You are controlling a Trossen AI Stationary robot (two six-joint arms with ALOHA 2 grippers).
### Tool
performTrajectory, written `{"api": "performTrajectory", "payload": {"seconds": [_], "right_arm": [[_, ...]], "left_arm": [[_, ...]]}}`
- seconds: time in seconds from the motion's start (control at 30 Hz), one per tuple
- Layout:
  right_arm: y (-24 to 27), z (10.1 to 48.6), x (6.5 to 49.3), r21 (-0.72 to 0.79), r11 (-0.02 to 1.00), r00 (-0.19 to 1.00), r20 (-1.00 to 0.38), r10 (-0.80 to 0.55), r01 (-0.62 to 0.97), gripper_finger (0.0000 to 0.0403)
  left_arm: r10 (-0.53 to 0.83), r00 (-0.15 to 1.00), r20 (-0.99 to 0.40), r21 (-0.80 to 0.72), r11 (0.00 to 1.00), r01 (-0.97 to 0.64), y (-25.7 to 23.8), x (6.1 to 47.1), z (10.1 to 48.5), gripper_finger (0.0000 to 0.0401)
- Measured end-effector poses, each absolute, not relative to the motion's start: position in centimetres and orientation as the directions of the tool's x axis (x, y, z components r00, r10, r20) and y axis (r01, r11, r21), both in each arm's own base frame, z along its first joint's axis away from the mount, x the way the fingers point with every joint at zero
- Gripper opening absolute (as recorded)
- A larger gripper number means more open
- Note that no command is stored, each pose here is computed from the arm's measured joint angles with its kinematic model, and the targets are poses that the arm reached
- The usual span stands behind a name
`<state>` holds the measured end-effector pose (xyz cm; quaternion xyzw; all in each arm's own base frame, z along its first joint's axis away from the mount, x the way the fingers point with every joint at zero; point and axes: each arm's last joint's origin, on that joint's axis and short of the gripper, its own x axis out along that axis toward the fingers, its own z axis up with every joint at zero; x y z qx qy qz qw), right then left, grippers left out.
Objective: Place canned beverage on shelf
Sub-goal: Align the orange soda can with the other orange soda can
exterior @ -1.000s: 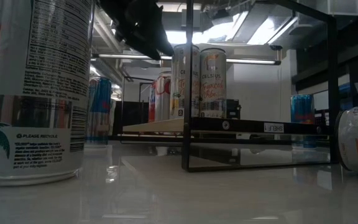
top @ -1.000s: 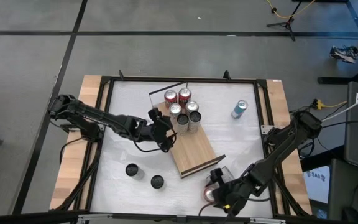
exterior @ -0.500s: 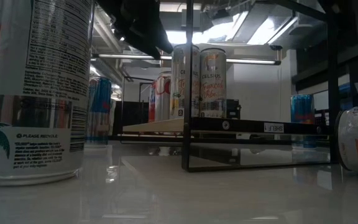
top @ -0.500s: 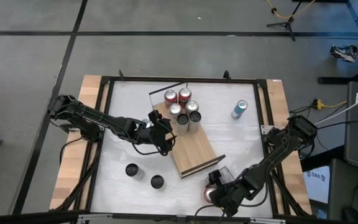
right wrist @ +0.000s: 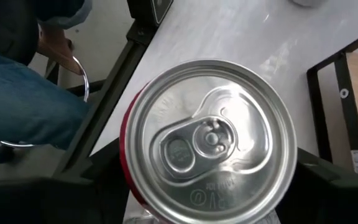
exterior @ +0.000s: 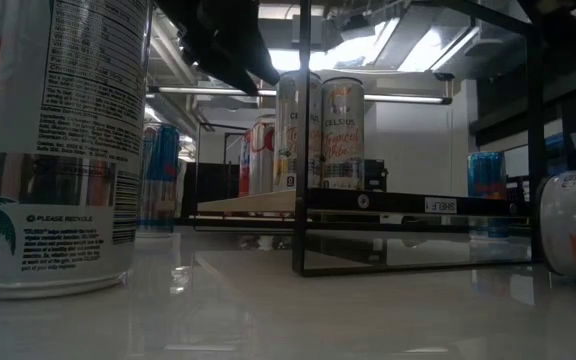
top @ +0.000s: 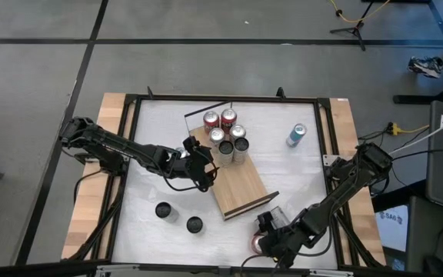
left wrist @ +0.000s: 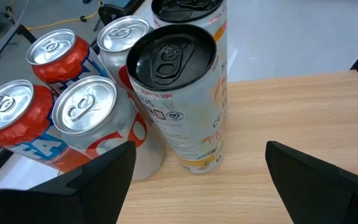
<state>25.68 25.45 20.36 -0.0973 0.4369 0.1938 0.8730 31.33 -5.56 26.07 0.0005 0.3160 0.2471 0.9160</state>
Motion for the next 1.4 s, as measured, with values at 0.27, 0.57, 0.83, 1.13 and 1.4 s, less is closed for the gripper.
{"api": "performTrajectory", "payload": {"seconds": [0.27, 0.57, 0.83, 1.13, 1.4], "right_arm": [[25.7, 21.1, 25.9, 0.036, 0.917, 0.548, -0.792, 0.269, -0.397, 0.0293], [26.5, 25.8, 26.7, 0.047, 0.917, 0.566, -0.774, 0.283, -0.396, 0.0292], [26.5, 33.3, 27.4, 0.073, 0.921, 0.616, -0.723, 0.313, -0.383, 0.0291], [23.1, 40.3, 28.3, 0.055, 0.962, 0.713, -0.66, 0.237, -0.269, 0.0292], [17.6, 41.9, 30.1, 0.011, 0.994, 0.701, -0.708, 0.081, -0.104, 0.0295]], "left_arm": [[0.453, 0.679, -0.578, 0.156, 0.878, -0.453, -5.6, 31.3, 26.1, 0.0352], [0.454, 0.679, -0.577, 0.153, 0.877, -0.456, -5.5, 31.3, 26.1, 0.0352], [0.466, 0.676, -0.57, 0.16, 0.871, -0.465, -5.5, 31.3, 26.1, 0.0352], [0.466, 0.676, -0.57, 0.159, 0.871, -0.466, -5.5, 31.3, 26.1, 0.0352], [0.466, 0.677, -0.57, 0.159, 0.871, -0.466, -5.5, 31.3, 26.1, 0.0352]]}}
